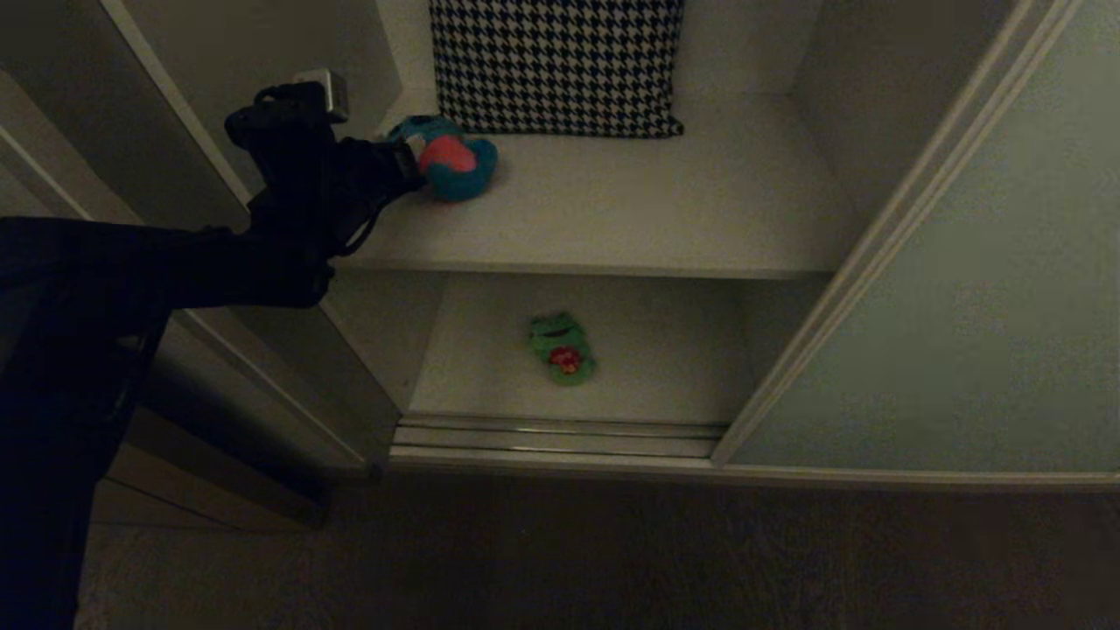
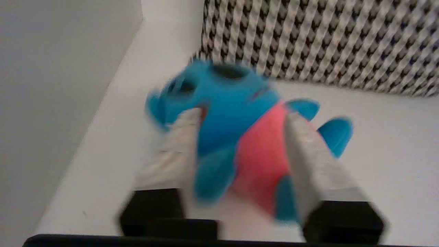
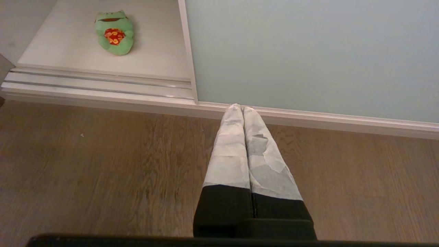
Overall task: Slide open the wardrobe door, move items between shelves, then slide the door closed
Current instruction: Place the blue doll on the higher shelf
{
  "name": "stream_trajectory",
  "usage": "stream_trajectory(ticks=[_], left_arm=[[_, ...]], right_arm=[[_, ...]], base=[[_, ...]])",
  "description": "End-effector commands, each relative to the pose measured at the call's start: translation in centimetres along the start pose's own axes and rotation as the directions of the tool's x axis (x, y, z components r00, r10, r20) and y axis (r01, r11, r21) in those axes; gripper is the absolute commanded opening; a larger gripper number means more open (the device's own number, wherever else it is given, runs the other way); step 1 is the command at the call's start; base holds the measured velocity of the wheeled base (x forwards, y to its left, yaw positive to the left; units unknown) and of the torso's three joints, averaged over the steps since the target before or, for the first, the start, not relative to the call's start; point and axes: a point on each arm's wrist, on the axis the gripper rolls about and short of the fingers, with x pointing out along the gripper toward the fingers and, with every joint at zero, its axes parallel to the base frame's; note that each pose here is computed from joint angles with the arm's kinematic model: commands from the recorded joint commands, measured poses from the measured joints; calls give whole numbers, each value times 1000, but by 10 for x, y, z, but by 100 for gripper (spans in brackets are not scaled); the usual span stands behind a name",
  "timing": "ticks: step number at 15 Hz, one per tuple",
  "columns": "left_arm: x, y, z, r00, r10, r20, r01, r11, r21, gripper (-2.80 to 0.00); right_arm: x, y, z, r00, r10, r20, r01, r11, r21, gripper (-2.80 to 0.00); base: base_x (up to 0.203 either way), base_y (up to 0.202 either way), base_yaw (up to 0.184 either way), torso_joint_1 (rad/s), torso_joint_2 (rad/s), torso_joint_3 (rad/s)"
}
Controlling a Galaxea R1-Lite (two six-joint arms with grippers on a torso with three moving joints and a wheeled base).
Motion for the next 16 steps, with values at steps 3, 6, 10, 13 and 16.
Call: stream_trajectory(ticks=[3,6,10,13,16], left_arm=[[-20,-3,35,1000,-4,19,5,1000,-3,0],[-45,-7,73,999,-4,42,4,1000,-3,-280],[-104,-14,134,999,-10,50,10,1000,1,-280],[-182,-19,167,1000,-13,-14,14,1000,3,-280],[-284,-21,166,986,-6,-169,8,1000,10,-280]], right_arm=[[0,0,0,1000,0,2,0,1000,0,-280],[0,0,0,1000,0,1,0,1000,0,-280],[0,0,0,1000,0,2,0,1000,0,-280],[0,0,0,1000,0,2,0,1000,0,-280],[0,0,0,1000,0,1,0,1000,0,-280]], base=[[0,0,0,0,0,0],[0,0,0,0,0,0],[0,0,0,0,0,0],[0,0,0,0,0,0],[0,0,0,0,0,0]])
